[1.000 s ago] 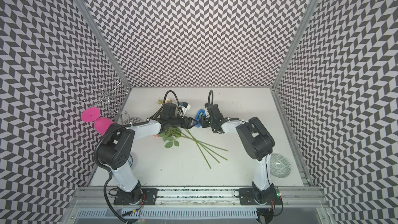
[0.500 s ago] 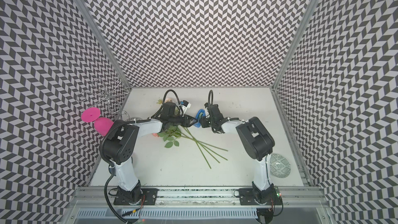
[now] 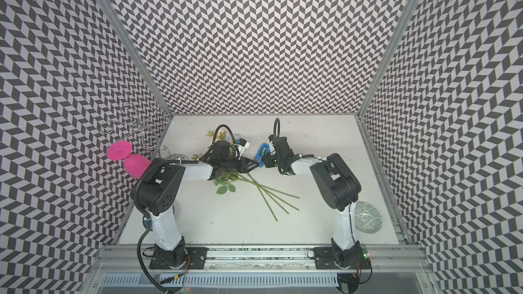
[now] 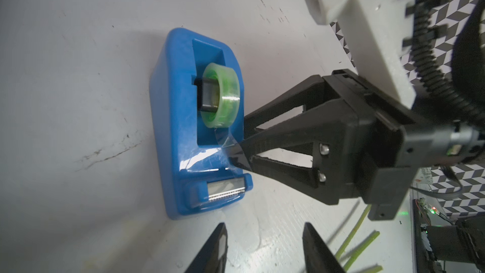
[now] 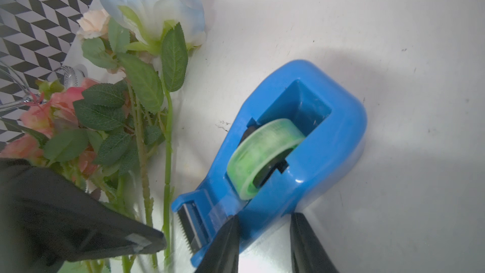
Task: Wrap bouquets with tape
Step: Pull the tape from the tape cutter.
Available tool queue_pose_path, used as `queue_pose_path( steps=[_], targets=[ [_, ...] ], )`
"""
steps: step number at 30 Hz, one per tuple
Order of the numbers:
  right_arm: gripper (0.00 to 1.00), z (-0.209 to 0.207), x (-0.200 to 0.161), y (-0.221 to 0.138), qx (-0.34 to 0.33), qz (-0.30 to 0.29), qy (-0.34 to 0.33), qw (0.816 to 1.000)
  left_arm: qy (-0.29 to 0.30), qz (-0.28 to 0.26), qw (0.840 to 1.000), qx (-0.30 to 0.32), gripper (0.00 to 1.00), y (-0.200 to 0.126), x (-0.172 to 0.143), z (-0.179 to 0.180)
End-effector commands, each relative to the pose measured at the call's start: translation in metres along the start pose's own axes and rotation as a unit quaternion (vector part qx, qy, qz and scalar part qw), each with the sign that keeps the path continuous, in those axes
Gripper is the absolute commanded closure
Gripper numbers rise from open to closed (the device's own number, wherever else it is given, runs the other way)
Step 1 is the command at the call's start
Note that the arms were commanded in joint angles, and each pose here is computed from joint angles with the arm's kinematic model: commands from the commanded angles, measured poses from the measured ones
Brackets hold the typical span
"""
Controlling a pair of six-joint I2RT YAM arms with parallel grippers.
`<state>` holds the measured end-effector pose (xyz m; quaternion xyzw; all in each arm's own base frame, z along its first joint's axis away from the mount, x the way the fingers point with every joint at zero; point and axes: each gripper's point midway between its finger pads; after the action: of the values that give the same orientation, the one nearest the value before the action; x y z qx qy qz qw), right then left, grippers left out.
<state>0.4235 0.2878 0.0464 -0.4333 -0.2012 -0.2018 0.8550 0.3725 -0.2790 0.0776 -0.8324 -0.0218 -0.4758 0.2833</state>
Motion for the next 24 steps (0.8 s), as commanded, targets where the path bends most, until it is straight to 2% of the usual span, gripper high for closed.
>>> queue_pose_path(
  steps=[1,8,13,18,20,24],
  targets=[
    [0.66,-0.0274,-0.0227,0.0108,-0.041,0.031,-0.002,0.999,0.021,-0.022,0.999,-0.012,0.54,0.0019,0.016,-0.0051],
    [0.66,-0.0265,-0.0223,0.0101,-0.041,0.032,-0.005,0.999,0.021,-0.019,1.0,-0.012,0.68,0.0042,0.0159,-0.0067],
    [0.66,-0.0265,-0.0228,0.0088,-0.04,0.031,-0.005,0.999,0.019,-0.011,1.0,-0.003,0.7,0.0053,0.0119,-0.0023],
    [0.66,-0.0278,-0.024,0.0089,-0.041,0.032,-0.005,0.999,0.014,-0.011,1.0,-0.001,0.77,0.0053,0.0119,-0.0017],
    [0.66,-0.0272,-0.0233,0.0085,-0.041,0.031,-0.005,0.999,0.009,-0.012,1.0,-0.003,0.82,0.006,0.0115,-0.0014],
    [0.66,-0.0272,-0.023,0.0082,-0.042,0.03,-0.007,0.999,-0.003,-0.013,1.0,-0.013,1.0,0.0086,0.0108,-0.0025]
  ],
)
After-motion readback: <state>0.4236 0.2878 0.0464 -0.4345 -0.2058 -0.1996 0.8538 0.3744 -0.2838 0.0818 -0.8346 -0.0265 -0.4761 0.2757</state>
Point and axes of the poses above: each gripper's point midway between its finger pads, its own y axis out along the fingers, its own z axis along the line the jaws close on, x = y × z, and after that the axes turned 15 degrees about y, right-handed
